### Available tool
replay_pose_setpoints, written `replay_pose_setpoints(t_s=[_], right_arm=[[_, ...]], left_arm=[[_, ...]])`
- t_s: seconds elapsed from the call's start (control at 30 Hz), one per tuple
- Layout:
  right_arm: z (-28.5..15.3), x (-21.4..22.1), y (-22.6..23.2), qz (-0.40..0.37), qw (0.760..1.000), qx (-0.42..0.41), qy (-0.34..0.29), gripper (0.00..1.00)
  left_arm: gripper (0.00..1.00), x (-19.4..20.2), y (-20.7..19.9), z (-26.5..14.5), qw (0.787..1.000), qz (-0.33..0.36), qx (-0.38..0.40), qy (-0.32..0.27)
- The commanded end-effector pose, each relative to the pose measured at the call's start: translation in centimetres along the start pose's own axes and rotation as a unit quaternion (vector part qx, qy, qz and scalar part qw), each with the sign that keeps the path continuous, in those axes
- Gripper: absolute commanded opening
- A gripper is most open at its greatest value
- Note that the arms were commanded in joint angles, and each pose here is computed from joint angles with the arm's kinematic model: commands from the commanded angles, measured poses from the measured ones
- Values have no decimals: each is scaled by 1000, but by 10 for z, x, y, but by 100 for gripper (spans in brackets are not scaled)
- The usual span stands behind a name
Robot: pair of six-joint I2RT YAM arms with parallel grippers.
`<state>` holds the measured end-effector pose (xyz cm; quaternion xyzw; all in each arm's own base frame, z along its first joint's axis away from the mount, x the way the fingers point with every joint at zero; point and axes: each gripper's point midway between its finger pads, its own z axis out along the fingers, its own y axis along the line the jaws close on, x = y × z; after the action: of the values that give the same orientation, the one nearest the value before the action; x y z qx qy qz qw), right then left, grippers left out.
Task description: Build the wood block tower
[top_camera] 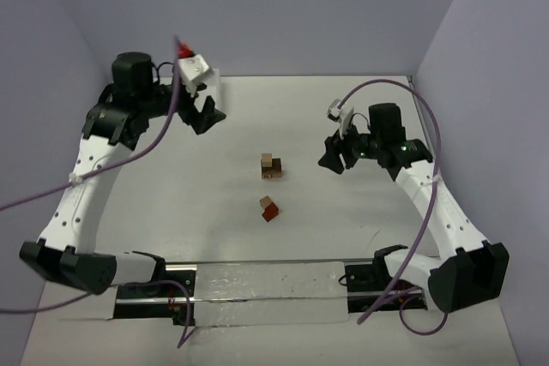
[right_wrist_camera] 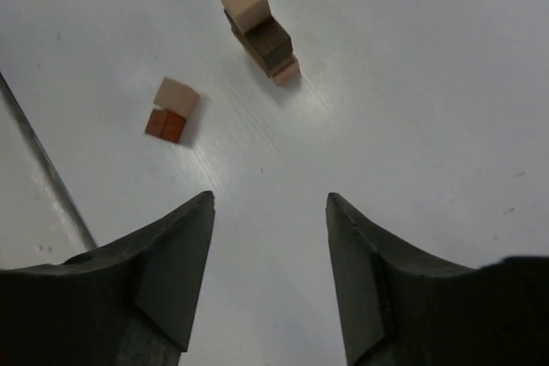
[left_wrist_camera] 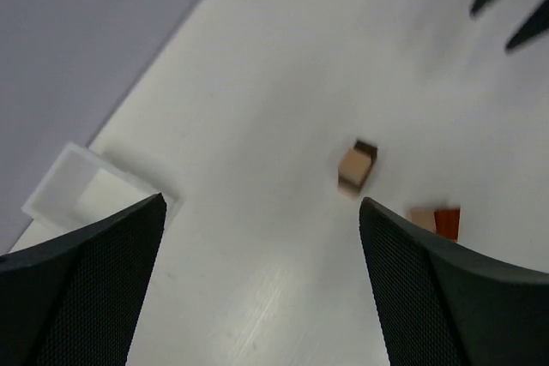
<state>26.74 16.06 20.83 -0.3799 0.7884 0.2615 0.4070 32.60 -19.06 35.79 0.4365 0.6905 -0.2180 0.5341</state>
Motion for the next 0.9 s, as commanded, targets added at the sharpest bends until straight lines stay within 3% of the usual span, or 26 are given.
replay_pose_setpoints(t_s=[0.0,0.13,0.2,0.23,0.3,0.5,0.87], right_arm=[[29,-9,34,26,999,12,-26,62],[54,14,83,29,999,0,21,67],[63,25,80,29,998,30,47,68],[67,26,79,35,997,45,54,68],[86,39,99,32,995,46,81,68],[111,49,127,23,994,62,90,69],[156,53,112,87,982,131,103,70]], left_arm=[[99,32,-12,-1,988,-156,-1,-17],[99,46,15,-20,969,-213,-128,-11],[99,47,27,-28,958,-224,-177,-13],[99,49,41,-37,943,-242,-229,-14],[99,46,47,-57,931,-240,-273,-17],[99,47,38,-82,928,-222,-299,-27],[99,43,35,-84,933,-207,-292,-44]])
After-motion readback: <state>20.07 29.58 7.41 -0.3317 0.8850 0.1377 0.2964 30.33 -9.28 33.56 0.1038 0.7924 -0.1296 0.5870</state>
